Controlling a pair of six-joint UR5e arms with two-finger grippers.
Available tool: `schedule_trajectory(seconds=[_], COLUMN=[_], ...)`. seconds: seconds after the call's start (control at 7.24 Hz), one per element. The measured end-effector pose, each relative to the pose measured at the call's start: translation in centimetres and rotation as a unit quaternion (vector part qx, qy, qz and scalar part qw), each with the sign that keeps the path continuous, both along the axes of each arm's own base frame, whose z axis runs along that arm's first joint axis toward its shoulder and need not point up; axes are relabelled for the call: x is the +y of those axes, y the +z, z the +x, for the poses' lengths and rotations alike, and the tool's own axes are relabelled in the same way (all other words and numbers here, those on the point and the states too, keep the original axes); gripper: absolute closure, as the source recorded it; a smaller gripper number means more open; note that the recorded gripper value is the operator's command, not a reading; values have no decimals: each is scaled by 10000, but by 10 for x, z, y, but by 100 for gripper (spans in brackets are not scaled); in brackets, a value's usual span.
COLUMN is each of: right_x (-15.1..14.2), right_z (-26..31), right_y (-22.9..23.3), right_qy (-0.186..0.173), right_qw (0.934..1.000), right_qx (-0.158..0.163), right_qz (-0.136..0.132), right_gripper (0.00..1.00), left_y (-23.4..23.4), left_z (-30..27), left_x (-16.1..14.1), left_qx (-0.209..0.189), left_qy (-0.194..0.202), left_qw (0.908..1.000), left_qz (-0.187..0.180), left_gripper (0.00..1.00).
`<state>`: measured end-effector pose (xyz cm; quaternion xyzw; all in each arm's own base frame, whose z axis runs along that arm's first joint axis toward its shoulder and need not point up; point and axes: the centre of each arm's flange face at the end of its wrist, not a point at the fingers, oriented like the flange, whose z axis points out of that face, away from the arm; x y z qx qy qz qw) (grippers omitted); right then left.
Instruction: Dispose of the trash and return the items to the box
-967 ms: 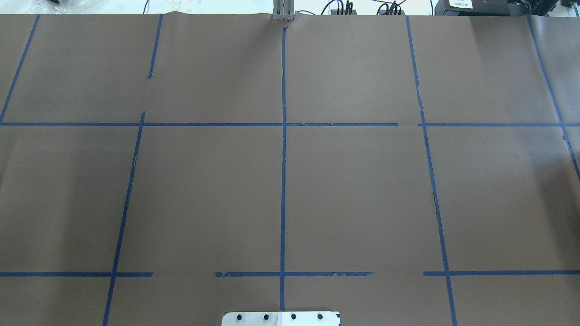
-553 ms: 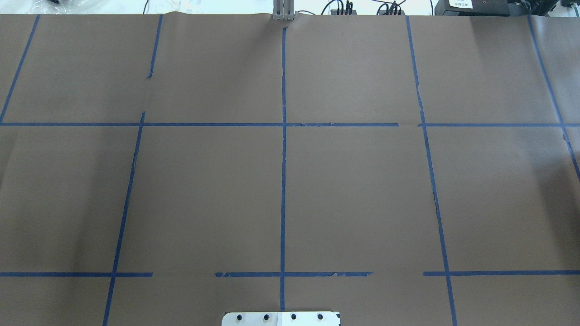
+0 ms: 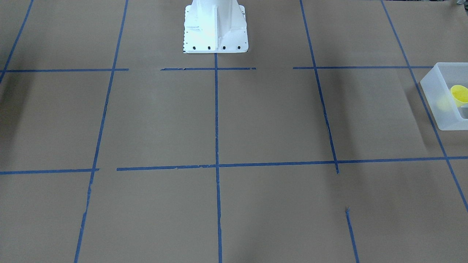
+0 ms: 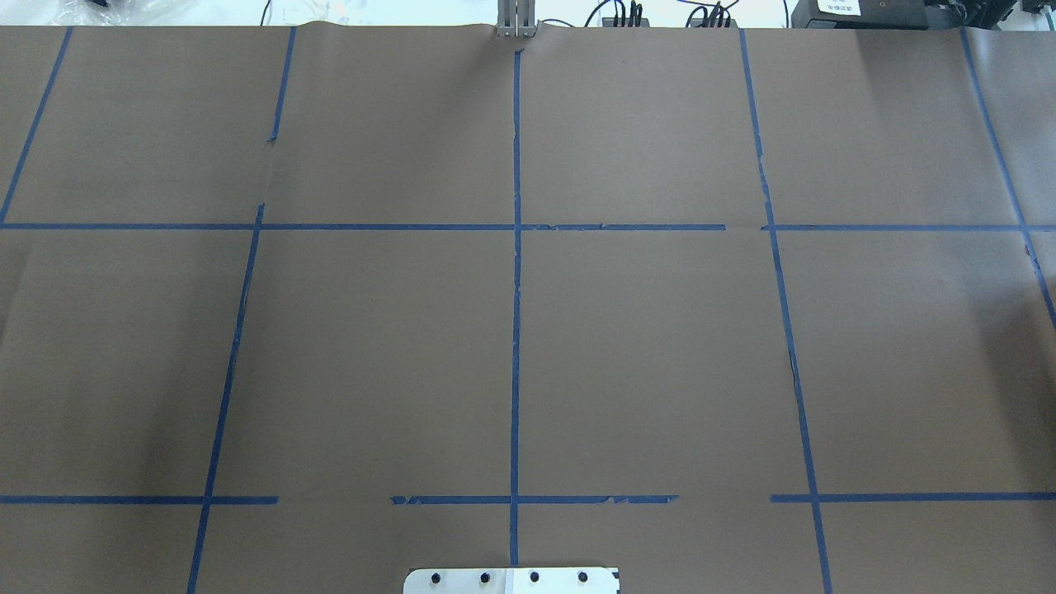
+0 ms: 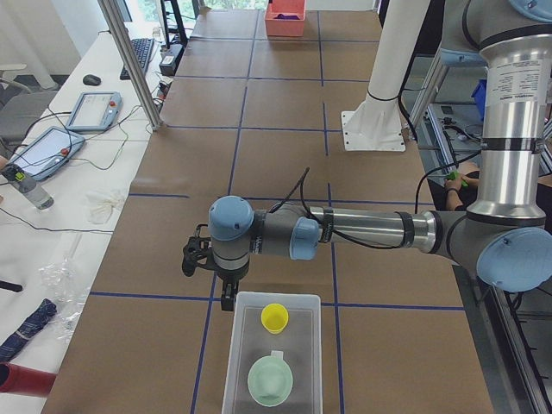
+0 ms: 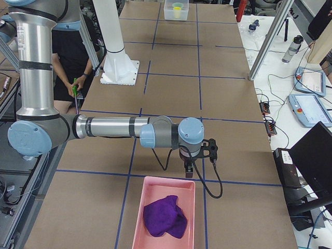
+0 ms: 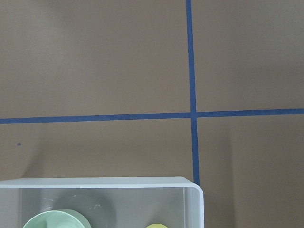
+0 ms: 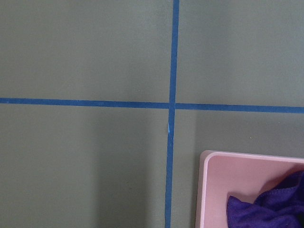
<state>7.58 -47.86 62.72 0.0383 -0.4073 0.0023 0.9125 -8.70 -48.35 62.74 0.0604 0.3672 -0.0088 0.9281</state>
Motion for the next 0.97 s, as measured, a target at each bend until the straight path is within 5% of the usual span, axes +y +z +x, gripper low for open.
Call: schedule_trajectory(seconds=[0.97], right_x=[4], right_z=[0], right_y=[9], right_qy=[-11], right_qw=[10000], right_qx=[5], right_qz=[-65], right_gripper=[0], left_y=[-1], left_z=[1], left_x=[-1], left_qx=[-3], left_qy=[6], left_qw=[10000], left_qz=[1], left_gripper=[0])
